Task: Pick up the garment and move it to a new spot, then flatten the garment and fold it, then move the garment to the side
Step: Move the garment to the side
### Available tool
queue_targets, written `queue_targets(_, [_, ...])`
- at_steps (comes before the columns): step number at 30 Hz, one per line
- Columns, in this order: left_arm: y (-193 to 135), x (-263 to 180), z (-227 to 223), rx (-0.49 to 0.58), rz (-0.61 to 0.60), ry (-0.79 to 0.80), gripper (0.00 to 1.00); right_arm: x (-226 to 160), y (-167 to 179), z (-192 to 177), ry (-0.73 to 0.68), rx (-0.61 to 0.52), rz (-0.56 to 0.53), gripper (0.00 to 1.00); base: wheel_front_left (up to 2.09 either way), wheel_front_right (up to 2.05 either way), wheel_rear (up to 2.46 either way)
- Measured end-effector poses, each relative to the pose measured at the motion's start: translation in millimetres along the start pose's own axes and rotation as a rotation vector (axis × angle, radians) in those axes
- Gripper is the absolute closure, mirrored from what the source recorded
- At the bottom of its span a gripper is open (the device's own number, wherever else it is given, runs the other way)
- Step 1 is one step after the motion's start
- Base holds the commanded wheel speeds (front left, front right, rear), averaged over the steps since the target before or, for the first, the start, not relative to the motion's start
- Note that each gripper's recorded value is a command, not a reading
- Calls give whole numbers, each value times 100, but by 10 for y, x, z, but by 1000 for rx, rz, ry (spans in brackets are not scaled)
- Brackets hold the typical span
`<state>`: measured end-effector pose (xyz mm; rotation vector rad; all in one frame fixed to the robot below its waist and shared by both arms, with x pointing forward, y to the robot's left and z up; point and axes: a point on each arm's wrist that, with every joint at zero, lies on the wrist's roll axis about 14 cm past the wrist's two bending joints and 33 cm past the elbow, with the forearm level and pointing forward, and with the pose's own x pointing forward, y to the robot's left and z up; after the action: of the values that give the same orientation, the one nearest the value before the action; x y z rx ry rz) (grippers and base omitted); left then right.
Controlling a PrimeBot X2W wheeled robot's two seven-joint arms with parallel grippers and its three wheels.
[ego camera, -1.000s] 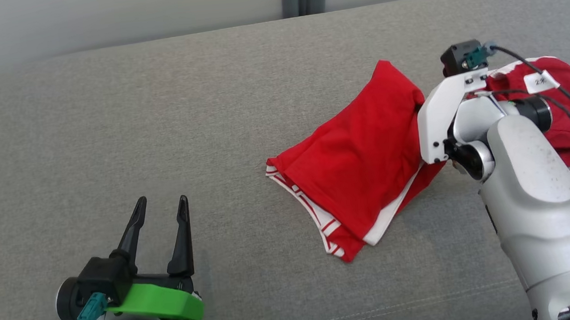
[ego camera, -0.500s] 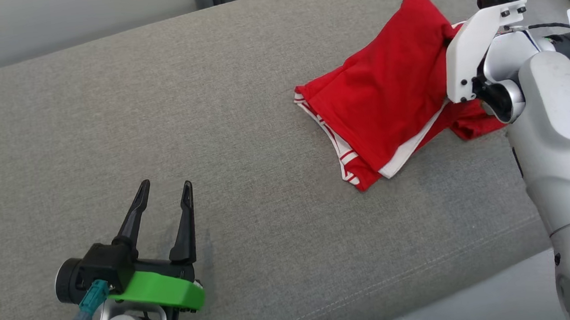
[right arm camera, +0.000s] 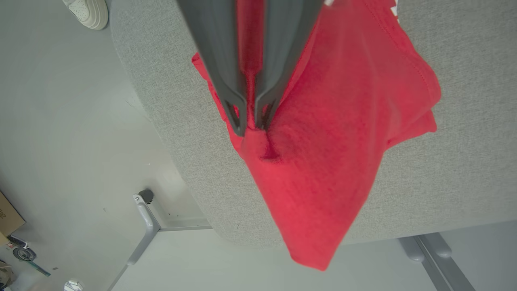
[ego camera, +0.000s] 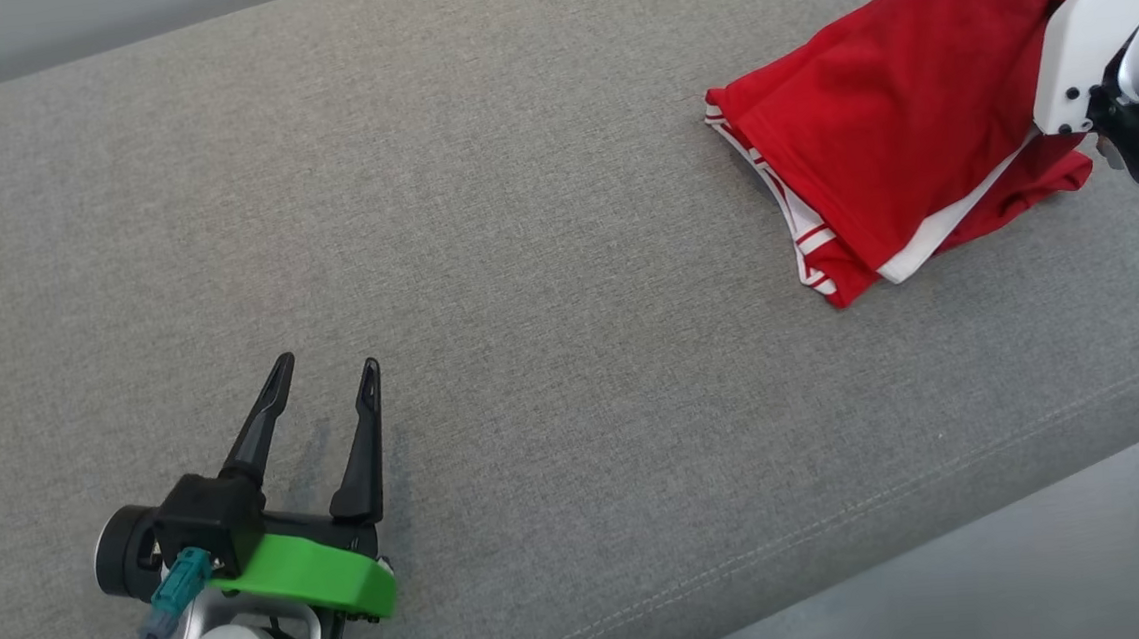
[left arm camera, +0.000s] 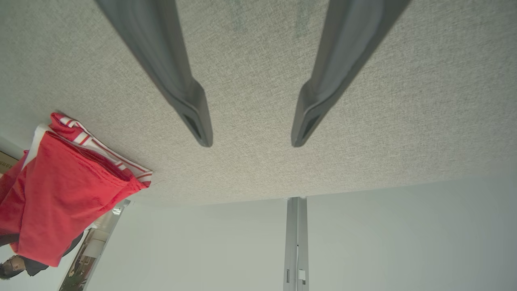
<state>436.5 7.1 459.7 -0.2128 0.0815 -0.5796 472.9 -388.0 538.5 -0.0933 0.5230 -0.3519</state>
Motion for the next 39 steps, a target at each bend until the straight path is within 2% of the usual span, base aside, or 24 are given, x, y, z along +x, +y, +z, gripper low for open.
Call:
queue_targets(13, [256, -14, -107, 11, 36, 40, 0, 336, -358, -180, 26, -28, -139, 100, 0, 0, 0])
queue_targets(20, [317, 7, -180, 20, 33, 62, 0, 547, -327, -264, 25, -74, -177, 100, 0, 0, 0])
queue_targets(21, [336, 9, -193, 20, 34, 66, 0, 579, -310, -299, 33, -82, -178, 73, 0, 0, 0])
queue_targets(22, [355, 11, -204, 23, 37, 69, 0, 610, -294, -332, 41, -105, -181, 32, 0, 0, 0])
queue_targets(23, [370, 11, -210, 23, 39, 70, 0, 634, -294, -372, 55, -133, -187, 0, 0, 0, 0])
queue_targets(28, [467, -18, -256, 23, 63, 83, 0, 725, -321, -521, 76, -191, -212, 0, 0, 0, 0])
queue_targets(32, [525, -35, -276, 32, 77, 84, 0, 793, -188, -608, 81, -204, -190, 0, 0, 0, 0])
queue_targets(36, [505, -11, -184, 48, 68, 46, 0, 792, -49, -577, 39, -171, -156, 0, 0, 0, 0])
queue_targets(39, [625, -20, -84, 64, 141, 17, 0, 750, 4, -500, -9, -170, -138, 0, 0, 0, 0])
